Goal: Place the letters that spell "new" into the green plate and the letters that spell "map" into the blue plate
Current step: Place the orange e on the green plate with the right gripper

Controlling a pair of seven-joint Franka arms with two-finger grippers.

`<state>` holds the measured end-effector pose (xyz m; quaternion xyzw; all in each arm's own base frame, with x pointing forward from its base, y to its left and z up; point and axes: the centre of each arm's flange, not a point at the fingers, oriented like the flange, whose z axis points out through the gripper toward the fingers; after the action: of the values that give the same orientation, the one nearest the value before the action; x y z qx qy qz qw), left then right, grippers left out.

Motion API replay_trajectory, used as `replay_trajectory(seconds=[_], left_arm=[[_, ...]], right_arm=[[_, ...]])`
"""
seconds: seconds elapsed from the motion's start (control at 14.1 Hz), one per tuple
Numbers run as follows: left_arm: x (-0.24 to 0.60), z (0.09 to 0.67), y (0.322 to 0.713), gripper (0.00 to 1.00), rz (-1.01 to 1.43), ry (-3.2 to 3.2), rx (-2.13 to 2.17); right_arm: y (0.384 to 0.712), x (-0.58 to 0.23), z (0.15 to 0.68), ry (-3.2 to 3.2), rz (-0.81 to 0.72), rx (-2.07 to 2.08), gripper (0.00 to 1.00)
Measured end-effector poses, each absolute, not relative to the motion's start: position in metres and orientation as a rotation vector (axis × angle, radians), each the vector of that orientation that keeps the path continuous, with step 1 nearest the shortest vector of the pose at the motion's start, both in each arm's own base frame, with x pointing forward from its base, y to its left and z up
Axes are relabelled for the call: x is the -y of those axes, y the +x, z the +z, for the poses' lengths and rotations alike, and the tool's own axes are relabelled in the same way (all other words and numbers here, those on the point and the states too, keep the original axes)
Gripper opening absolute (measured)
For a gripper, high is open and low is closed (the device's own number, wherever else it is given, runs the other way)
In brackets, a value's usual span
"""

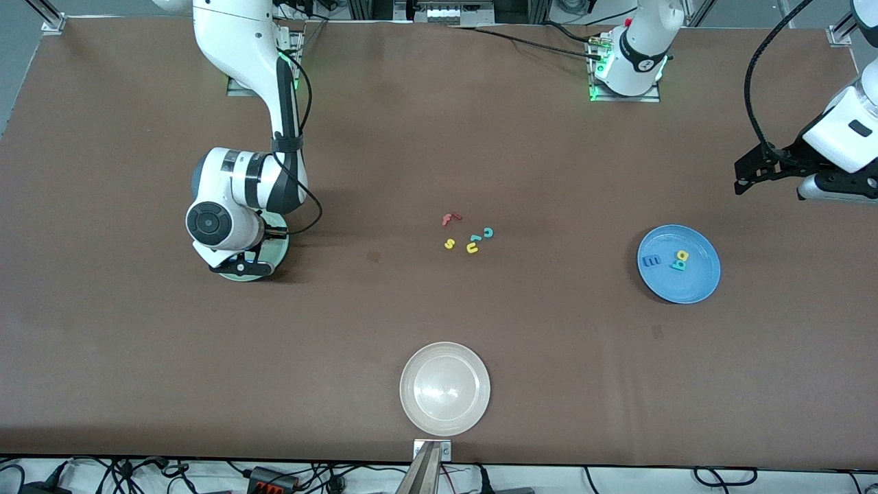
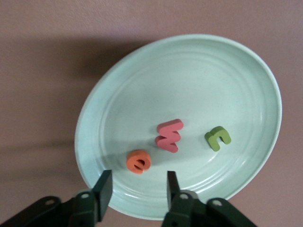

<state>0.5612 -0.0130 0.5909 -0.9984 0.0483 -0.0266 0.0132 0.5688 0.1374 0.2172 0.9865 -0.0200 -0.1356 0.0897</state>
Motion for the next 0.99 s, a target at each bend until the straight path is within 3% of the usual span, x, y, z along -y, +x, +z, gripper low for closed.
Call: replay_trajectory(seconds=[0.28, 0.64, 0.99], left_arm=[[0.013, 0.591, 0.561, 1.0, -0.083, -3.11, -0.15], [0.013, 0.591, 0.561, 1.0, -0.083, -3.11, -0.151], [0.013, 0.591, 0.561, 1.0, -0.083, -3.11, -0.151]], right_arm=[[0.588, -0.134, 0.253, 2.951, -0.306, 0.073, 0.99], [0.611, -0.14, 0.324, 2.997, -0.32, 0.078, 1.0], [0.62, -0.138, 0.339, 3.009, -0.288, 0.078, 1.0]])
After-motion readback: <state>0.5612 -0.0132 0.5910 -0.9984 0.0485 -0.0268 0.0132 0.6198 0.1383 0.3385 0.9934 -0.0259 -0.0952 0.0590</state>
